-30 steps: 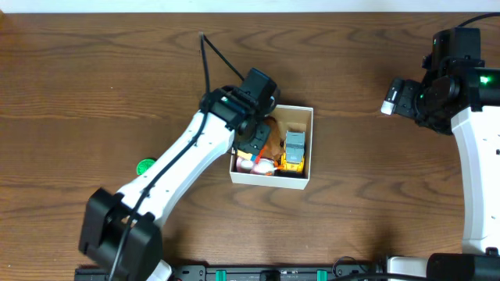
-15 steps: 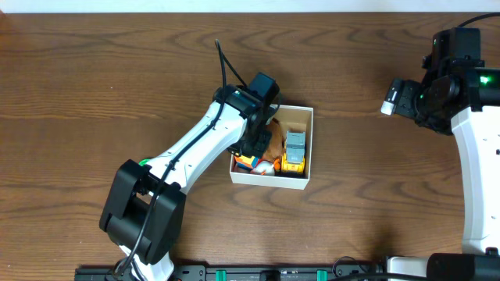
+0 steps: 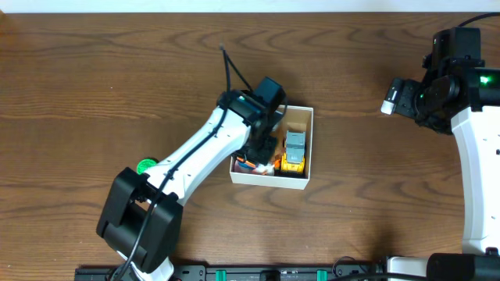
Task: Pack container
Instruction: 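Lower the cube into the box's left side and release it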
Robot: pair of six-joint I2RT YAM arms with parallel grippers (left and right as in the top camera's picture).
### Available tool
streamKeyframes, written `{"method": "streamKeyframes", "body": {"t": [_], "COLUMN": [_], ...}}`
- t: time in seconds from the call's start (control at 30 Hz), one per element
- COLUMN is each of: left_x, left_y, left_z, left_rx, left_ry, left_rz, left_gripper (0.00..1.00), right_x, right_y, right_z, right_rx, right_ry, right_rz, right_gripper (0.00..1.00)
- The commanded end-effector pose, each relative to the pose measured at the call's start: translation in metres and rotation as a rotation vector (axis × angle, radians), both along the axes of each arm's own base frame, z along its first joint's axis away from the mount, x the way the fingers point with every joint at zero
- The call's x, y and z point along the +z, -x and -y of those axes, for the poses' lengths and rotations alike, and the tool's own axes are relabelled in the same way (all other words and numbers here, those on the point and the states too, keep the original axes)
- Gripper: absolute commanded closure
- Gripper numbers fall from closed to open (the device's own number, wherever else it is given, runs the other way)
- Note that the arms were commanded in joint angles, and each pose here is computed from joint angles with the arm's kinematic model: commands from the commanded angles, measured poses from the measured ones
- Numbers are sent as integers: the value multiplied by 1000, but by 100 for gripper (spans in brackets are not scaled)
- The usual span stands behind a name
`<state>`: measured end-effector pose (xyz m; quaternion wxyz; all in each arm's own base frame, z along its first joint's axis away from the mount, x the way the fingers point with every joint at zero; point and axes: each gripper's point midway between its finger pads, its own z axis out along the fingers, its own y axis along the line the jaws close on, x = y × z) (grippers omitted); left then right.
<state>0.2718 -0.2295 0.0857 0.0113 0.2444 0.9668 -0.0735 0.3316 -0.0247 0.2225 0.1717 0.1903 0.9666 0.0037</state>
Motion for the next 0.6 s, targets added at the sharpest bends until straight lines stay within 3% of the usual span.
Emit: {"method": "streamKeyframes", "body": {"t": [0.0,0.57], "left_x": [-21,-25], "left_y": [12,11], "left_z": [3,-7], "left_rx": [-9,-3], "left_ry": [-22,-71], "left_rz": [-63,-66], "left_gripper": [94,94], "right_x": [-2,-3], "right_y": [1,5], "right_z": [2,1], "right_rx": [6,17], "right_ry": [3,6], "right_rz": [-8,-23], "right_gripper": [6,6]}}
